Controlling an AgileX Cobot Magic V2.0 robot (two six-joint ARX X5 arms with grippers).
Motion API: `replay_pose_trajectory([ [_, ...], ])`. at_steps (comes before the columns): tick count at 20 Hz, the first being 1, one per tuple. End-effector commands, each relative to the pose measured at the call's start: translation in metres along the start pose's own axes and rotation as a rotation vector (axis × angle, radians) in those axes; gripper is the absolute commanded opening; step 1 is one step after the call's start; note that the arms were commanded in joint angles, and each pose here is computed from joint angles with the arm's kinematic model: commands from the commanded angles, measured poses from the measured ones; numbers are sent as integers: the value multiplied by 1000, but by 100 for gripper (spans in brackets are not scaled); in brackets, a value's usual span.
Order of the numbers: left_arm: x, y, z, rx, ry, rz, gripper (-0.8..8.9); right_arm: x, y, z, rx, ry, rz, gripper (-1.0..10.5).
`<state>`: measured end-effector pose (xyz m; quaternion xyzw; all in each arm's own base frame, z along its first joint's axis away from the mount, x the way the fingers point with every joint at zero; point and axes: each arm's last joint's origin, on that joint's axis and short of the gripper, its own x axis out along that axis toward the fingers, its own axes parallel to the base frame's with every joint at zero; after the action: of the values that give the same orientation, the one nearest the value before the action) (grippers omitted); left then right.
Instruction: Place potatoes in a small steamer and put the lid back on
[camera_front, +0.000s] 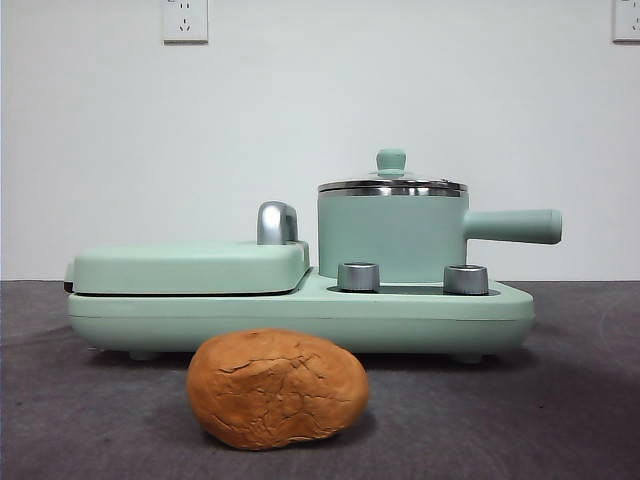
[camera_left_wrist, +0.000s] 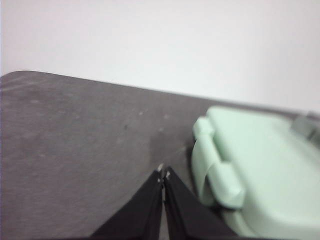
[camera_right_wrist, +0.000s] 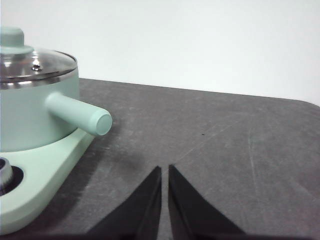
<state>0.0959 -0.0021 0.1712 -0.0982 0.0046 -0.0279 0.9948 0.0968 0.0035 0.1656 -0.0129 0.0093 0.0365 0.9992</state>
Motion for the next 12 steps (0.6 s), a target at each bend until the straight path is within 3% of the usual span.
replay_pose_trajectory([
  [1, 1, 1, -4, -215, -6, -1, 6, 0, 0, 1, 90, -20, 4, 20],
  [5, 1, 0, 0, -320, -46, -23, 6, 0, 0, 8, 189, -87, 12, 20],
  [10, -1, -4, 14, -319, -176, -99, 6, -2, 0, 20, 340, -216, 45, 20],
  [12, -3, -6, 23, -311, -268, -133, 6, -4, 0, 29, 441, -297, 75, 19],
])
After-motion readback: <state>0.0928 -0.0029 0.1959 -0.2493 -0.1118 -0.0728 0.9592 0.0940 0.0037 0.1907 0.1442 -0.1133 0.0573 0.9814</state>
